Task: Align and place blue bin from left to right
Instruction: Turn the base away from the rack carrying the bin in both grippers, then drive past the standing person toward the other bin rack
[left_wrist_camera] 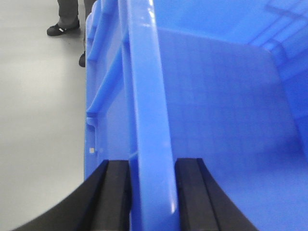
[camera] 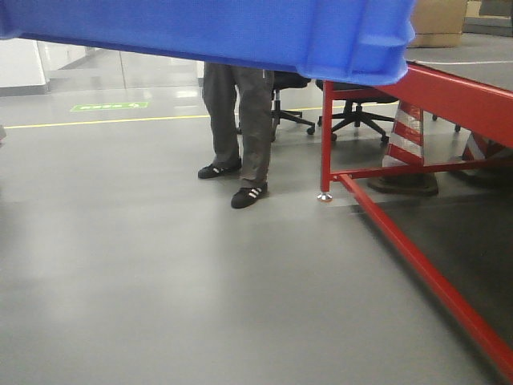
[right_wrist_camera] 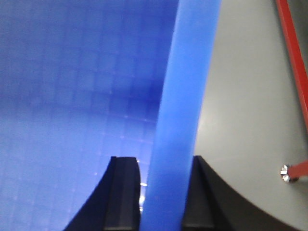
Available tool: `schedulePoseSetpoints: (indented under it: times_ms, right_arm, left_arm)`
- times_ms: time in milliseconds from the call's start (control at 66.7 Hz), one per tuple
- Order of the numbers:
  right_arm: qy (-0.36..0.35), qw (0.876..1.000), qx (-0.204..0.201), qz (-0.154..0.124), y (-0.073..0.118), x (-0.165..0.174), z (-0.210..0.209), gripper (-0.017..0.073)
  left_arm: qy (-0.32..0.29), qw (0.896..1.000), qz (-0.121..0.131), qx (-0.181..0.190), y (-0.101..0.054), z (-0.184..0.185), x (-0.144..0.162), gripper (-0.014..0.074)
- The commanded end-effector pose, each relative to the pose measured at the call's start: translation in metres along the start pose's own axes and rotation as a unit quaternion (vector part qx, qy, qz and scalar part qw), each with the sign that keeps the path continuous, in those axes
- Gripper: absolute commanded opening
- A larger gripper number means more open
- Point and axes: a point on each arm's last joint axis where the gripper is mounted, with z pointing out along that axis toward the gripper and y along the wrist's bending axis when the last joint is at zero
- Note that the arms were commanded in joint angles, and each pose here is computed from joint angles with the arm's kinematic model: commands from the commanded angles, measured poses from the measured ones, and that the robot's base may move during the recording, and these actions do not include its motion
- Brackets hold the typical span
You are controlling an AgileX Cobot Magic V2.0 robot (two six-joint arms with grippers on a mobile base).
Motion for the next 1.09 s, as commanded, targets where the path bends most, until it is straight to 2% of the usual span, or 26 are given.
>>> schedulePoseSetpoints:
  times_ms: [0, 1079]
  right_arm:
    - [-0.049, 0.997, -0.061, -0.003, 0.0144, -0.0067, -0.014, -0.0059]
    - [-0.05, 0.997, -0.061, -0.003, 0.0144, -0.0069, -0.014, -0.0059]
  left_arm:
    - [-0.124, 0.99, -0.033, 0.058, -0.0159, -0.0181, -0.0251, -0.0111]
    - [-0.124, 0.99, -0.033, 0.058, -0.0159, -0.0181, -0.0251, -0.0111]
